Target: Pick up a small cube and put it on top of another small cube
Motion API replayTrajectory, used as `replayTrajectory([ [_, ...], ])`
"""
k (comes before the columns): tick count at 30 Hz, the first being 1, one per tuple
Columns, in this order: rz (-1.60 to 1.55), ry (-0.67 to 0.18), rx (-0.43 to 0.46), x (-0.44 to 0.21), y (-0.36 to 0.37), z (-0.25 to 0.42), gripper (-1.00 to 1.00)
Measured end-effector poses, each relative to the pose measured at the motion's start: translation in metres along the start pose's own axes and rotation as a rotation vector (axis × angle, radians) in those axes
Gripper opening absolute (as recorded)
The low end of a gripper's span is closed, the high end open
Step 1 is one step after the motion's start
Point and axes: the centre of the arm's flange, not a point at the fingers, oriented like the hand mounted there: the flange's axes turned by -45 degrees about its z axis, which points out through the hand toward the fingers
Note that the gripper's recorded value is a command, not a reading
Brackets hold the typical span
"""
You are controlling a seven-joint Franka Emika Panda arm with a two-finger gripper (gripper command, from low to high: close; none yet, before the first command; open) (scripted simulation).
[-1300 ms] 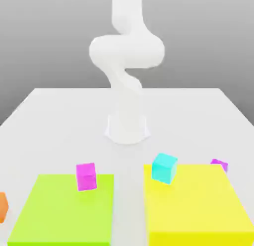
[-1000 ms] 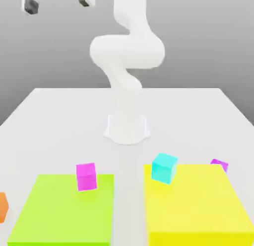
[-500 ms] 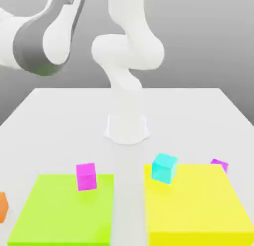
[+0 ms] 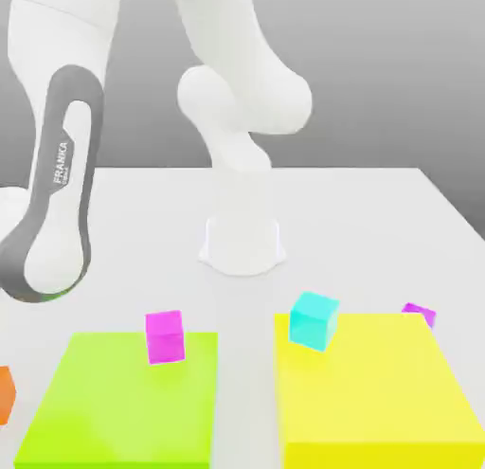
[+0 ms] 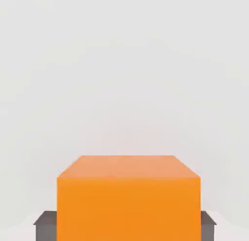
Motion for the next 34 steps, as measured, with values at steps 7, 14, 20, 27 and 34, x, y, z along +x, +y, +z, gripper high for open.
replayTrajectory([
  [7,-0.039,-0.006,0.005,-0.017,-0.004,-0.072,-1.0],
  [14,-0.259,-0.023,0.021,-0.11,-0.017,-0.125,-1.0],
  [20,-0.437,-0.02,0.018,-0.182,-0.002,-0.156,-1.0],
  [27,-0.599,-0.003,0.002,-0.241,0.021,-0.153,-1.0],
  [34,-0.605,-0.002,0.001,-0.244,0.023,-0.111,1.0],
])
